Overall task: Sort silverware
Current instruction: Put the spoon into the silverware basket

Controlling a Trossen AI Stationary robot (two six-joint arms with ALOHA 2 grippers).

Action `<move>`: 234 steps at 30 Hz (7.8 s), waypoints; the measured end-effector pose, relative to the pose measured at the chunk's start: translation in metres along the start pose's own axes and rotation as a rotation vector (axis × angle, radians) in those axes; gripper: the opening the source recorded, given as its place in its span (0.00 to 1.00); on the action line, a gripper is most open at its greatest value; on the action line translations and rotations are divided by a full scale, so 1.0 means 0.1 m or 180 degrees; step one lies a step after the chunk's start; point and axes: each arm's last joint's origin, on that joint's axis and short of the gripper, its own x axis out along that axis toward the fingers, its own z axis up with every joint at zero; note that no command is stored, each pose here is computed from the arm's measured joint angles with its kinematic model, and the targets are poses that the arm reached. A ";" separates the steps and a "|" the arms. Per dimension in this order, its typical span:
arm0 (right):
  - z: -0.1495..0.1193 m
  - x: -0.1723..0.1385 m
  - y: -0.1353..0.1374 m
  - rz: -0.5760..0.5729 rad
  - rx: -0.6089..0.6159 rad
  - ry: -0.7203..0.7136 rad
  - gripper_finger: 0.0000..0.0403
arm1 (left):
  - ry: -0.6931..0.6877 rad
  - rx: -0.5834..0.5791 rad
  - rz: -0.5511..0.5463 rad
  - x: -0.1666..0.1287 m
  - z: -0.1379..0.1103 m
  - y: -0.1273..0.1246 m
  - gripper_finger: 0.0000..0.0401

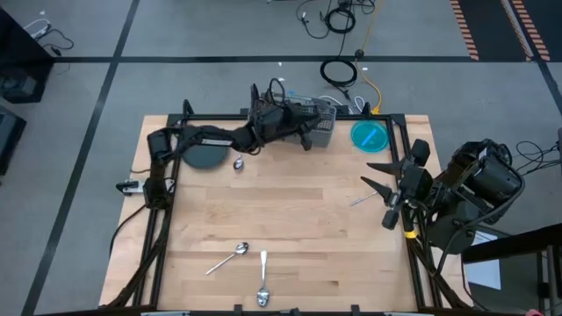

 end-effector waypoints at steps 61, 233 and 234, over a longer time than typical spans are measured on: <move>-1.83 2.88 2.17 0.2955 -0.2942 0.0405 0.41 | -0.0371 -0.0590 -0.1971 -3.68 2.44 -0.36 0.21; -0.64 3.48 -0.60 0.0042 0.0341 -0.1331 0.00 | -0.0063 -0.0286 -0.1117 -3.54 2.24 -0.30 0.21; -0.74 3.51 -0.64 0.0002 0.0417 -0.1393 0.00 | -0.0069 -0.0274 -0.1118 -3.55 2.24 -0.30 0.21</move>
